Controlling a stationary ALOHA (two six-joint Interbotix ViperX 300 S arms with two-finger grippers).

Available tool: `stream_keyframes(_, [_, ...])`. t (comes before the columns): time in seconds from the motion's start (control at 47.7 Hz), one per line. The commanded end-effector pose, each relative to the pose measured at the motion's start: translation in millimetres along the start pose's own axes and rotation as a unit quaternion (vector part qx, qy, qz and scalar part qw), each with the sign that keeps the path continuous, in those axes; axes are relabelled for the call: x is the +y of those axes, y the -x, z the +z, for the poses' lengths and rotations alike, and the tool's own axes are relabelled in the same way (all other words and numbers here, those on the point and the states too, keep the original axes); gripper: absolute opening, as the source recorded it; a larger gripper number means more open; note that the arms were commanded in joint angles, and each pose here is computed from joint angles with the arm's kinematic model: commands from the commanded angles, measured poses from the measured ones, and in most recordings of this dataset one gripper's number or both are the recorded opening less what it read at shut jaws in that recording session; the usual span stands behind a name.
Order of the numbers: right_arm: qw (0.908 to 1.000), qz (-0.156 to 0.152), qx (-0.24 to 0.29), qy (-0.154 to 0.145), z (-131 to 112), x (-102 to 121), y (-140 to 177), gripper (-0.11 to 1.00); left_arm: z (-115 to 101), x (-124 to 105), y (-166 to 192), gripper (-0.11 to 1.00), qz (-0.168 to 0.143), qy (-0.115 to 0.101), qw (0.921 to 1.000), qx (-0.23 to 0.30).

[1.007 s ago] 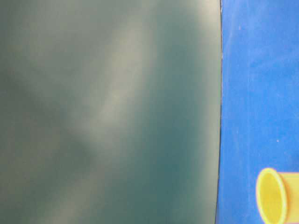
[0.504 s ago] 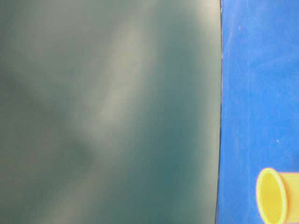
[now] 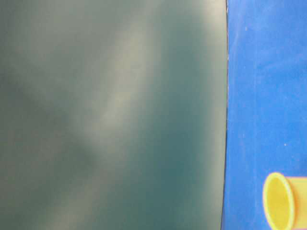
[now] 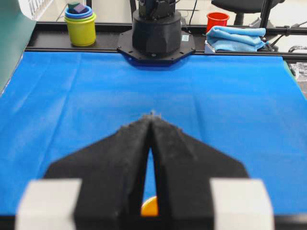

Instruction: Move the block forward with right arm.

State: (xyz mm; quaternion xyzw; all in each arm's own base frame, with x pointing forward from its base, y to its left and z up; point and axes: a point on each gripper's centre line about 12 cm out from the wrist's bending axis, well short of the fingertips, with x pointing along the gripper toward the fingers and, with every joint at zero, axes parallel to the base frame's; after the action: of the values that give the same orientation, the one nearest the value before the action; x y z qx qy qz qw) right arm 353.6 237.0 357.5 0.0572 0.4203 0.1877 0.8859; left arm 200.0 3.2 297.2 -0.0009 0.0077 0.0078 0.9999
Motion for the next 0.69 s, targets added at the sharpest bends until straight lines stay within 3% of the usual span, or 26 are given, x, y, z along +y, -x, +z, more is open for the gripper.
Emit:
stream_keyframes(0.0, [0.9995,0.018,-0.027,0.005,9,11,12,0.40,14,-1,-1,0.01,-0.003,0.000,0.9998,-0.018])
stream_keyframes(0.441, [0.9997,0.013,-0.018,0.008,6,10,3,0.40,32,-1,16,0.01,-0.003,-0.009,0.9990,-0.044])
stream_keyframes(0.671, [0.9997,0.011,-0.020,0.010,6,9,3,0.40,34,-1,23,0.01,-0.003,-0.009,0.9995,-0.028])
